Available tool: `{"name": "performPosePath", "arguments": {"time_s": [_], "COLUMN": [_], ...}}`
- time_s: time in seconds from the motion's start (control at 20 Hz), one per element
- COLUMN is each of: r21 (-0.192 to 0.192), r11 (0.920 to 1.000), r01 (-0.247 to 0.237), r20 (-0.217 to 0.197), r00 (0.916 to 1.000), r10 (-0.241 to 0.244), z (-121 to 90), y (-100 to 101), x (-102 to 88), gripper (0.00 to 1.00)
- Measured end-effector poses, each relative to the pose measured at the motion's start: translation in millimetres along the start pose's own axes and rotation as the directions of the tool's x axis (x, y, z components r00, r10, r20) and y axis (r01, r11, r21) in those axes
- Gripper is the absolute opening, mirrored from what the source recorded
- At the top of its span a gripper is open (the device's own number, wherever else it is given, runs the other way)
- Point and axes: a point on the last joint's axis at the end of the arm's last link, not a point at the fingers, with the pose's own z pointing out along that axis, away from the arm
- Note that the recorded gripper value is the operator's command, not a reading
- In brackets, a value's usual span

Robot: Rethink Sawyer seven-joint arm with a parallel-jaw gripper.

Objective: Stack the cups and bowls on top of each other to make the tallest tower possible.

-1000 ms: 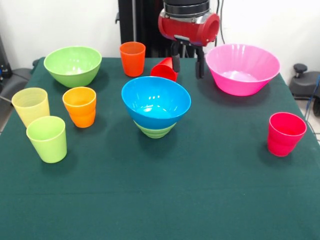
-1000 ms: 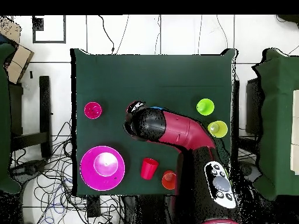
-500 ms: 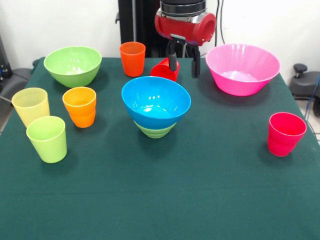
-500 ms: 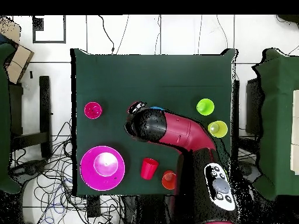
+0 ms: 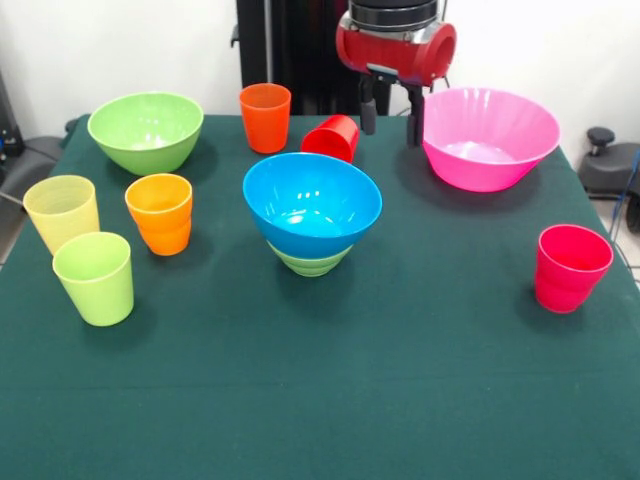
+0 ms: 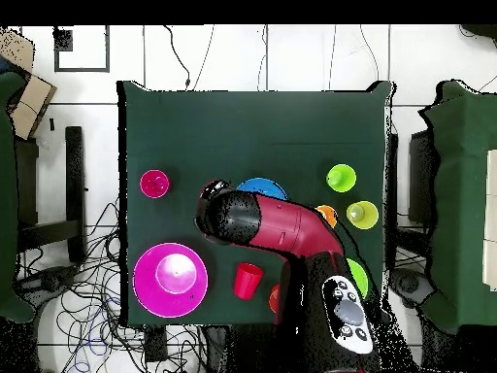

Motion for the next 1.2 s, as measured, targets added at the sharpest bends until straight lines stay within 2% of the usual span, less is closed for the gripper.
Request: {"name": "performPosePath", "arguments": {"time_s": [0.65,1.2], "r21": [0.041,0.046], "r11": [0.9992,0.9989], "r01": [-0.006,-0.006], "r20": [-0.077,-0.132], "r00": [0.997,0.9912], "r10": [0.009,0.012], "z": [4.6,10.0], "y": [-23.7,-28.4], "x": [45.7,79.8], "gripper": [1.0,1.0]}}
